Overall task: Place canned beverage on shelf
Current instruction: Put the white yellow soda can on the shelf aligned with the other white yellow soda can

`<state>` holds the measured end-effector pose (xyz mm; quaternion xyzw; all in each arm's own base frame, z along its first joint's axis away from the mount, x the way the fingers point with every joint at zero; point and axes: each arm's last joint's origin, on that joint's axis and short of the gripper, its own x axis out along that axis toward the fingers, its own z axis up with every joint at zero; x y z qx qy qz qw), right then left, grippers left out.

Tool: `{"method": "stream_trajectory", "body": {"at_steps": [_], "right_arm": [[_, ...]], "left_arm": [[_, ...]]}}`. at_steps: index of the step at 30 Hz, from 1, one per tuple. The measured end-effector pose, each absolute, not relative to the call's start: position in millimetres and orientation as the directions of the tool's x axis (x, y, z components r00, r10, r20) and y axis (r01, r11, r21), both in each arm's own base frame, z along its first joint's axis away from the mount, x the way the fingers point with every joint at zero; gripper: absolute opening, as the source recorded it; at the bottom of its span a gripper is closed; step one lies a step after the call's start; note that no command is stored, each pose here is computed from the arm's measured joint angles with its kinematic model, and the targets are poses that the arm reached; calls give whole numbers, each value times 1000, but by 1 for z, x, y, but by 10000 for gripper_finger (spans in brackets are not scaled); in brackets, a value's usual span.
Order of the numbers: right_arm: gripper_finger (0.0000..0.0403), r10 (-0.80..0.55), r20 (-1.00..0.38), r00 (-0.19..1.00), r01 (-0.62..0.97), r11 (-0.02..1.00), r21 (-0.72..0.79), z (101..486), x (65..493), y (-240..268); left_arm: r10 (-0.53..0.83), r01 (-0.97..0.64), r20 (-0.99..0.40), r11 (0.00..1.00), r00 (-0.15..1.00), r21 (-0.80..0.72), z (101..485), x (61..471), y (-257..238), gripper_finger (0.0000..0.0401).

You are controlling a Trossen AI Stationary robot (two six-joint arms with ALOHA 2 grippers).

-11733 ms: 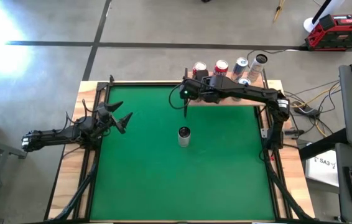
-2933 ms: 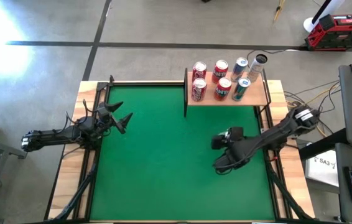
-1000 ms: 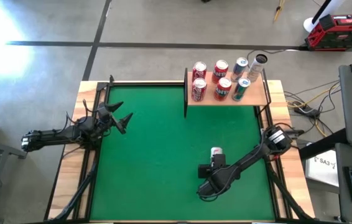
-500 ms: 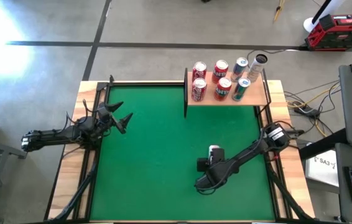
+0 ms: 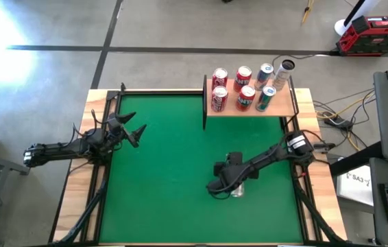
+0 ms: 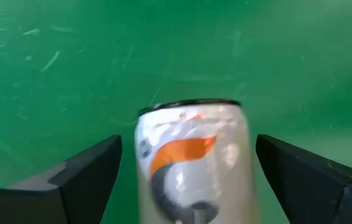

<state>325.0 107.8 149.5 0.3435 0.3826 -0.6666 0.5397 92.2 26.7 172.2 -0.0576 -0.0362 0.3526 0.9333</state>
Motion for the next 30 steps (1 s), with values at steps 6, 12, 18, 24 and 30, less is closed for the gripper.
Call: {"method": "stream_trajectory", "body": {"at_steps": [6, 12, 18, 24, 30], "right_arm": [[351, -410, -898, -162, 986, -107, -129, 137, 325, 105], [264, -383, -913, -143, 987, -119, -104, 137, 327, 107], [237, -412, -898, -156, 982, -160, -97, 139, 324, 107], [237, -640, -765, -73, 990, -138, 21, 151, 320, 112], [270, -790, -612, -13, 991, -93, 100, 156, 313, 110]], "left_arm": [[662, -654, 27, 745, 749, -133, 172, 92, 27, 386], [662, -654, 27, 745, 749, -133, 172, 92, 27, 386], [662, -654, 27, 745, 749, -133, 172, 92, 27, 386], [662, -654, 27, 745, 749, -133, 172, 92, 27, 386], [663, -654, 27, 744, 748, -133, 172, 92, 27, 386]]}}
